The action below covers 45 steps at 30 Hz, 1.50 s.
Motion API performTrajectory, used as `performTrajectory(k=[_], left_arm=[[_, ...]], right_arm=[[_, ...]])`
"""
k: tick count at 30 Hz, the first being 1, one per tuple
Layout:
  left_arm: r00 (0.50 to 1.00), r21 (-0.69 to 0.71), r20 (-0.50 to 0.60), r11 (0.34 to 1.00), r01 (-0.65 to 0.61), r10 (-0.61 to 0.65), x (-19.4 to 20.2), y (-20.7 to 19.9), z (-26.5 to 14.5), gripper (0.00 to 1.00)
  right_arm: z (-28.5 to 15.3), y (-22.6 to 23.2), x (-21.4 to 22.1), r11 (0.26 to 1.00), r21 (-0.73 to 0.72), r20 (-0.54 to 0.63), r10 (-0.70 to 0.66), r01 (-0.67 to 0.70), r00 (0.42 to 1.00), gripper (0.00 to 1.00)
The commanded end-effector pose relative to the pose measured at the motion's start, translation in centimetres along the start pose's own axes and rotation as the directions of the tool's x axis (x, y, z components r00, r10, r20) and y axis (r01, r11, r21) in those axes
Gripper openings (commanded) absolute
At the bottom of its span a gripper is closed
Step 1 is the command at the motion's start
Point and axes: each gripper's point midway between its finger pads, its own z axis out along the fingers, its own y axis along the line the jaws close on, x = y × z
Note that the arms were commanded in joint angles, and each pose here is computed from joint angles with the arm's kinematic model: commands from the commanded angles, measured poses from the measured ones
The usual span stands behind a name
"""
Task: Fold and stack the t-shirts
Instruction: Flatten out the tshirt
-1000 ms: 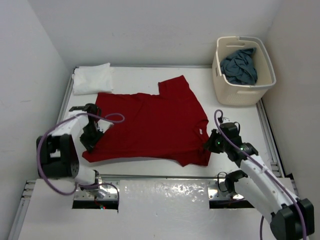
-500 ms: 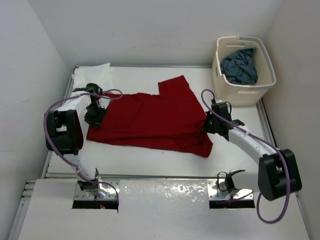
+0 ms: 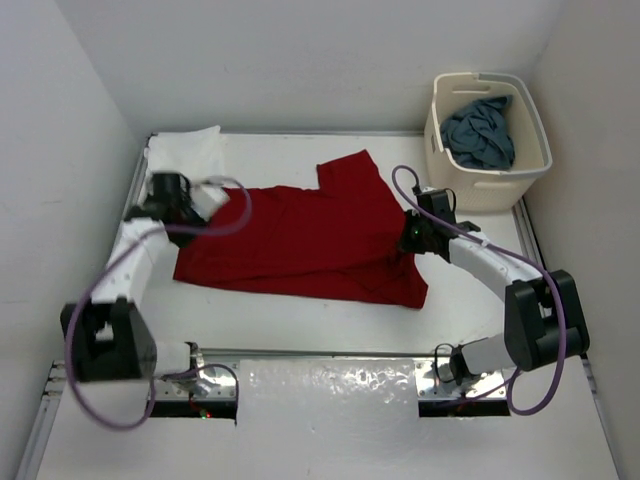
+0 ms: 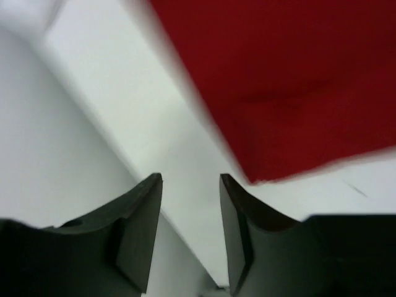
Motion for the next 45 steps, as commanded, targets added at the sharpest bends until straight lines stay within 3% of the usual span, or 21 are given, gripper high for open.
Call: performTrajectory(k=[1, 3, 5, 7, 11, 18, 21, 24, 25, 27, 29, 33, 39, 45], left_arm=[[0.885, 0.032, 0.012, 0.885, -0.465, 0.465, 2.9, -4.8, 0.4, 0.41], [0.813, 0.110, -0.014, 0.809, -0.578, 0.583, 5.5, -6.5, 1.1, 0.49], [0.780, 0.142, 0.026, 0.771, -0.621, 0.625, 5.9, -7.5, 1.1, 0.63], [0.743, 0.153, 0.054, 0.730, -0.666, 0.667, 6.1, -8.2, 1.6, 0.69], [0.727, 0.250, 0.066, 0.694, -0.675, 0.683, 7.2, -9.8, 2.4, 0.72], [0.755, 0.232, 0.068, 0.725, -0.648, 0.652, 6.8, -10.5, 4.3, 0.72], [0.779, 0.204, 0.052, 0.757, -0.621, 0.625, 6.6, -10.3, 5.4, 0.64], [0.809, 0.174, 0.065, 0.792, -0.585, 0.584, 5.5, -9.9, 5.5, 0.38], [0.813, 0.173, 0.066, 0.796, -0.580, 0.578, 5.5, -9.9, 5.6, 0.21], [0.815, 0.184, 0.055, 0.796, -0.576, 0.577, 5.8, -10.0, 5.8, 0.05], [0.816, 0.195, 0.037, 0.797, -0.572, 0.577, 6.3, -10.1, 5.8, 0.00], [0.830, 0.176, -0.007, 0.817, -0.549, 0.558, 6.0, -9.0, 5.5, 0.00], [0.928, 0.189, -0.030, 0.914, -0.359, 0.371, 1.4, -5.2, 5.8, 0.00], [0.946, 0.219, -0.093, 0.933, -0.286, 0.312, 1.1, -5.2, 7.5, 0.00]], right_arm=[[-0.3, 1.2, -2.1, 0.999, -0.052, 0.060, -0.011, 0.014, 0.998, 0.00], [-0.3, 1.3, -2.1, 0.998, -0.062, 0.064, -0.007, 0.011, 0.998, 0.00], [-0.1, 1.3, -1.7, 0.998, -0.068, 0.063, 0.000, 0.004, 0.998, 0.00], [0.0, 1.2, -1.4, 0.998, -0.069, 0.061, 0.003, 0.001, 0.998, 0.00], [0.2, 0.9, -0.9, 0.998, -0.060, 0.054, 0.003, 0.000, 0.999, 0.00], [0.5, 0.4, -0.4, 0.999, -0.042, 0.048, 0.003, -0.001, 0.999, 0.00], [0.6, 0.4, -0.3, 0.999, -0.045, 0.045, 0.009, -0.007, 0.999, 0.00], [0.8, 0.5, -0.1, 0.999, -0.050, 0.035, 0.011, -0.009, 0.999, 0.00], [0.9, 0.5, -0.1, 0.999, -0.049, 0.034, 0.014, -0.012, 0.999, 0.00], [1.0, 0.3, 0.1, 0.999, -0.047, 0.030, 0.020, -0.018, 0.999, 0.00], [1.0, 0.3, 0.1, 0.999, -0.046, 0.033, 0.024, -0.022, 0.999, 0.00], [0.9, -0.2, -0.3, 0.999, -0.038, 0.040, 0.033, -0.032, 0.999, 0.00], [0.3, -0.4, -4.2, 1.000, -0.016, 0.114, 0.028, -0.027, 0.993, 0.00], [1.6, 0.0, -5.2, 1.000, -0.025, 0.087, 0.004, -0.002, 0.996, 0.00]])
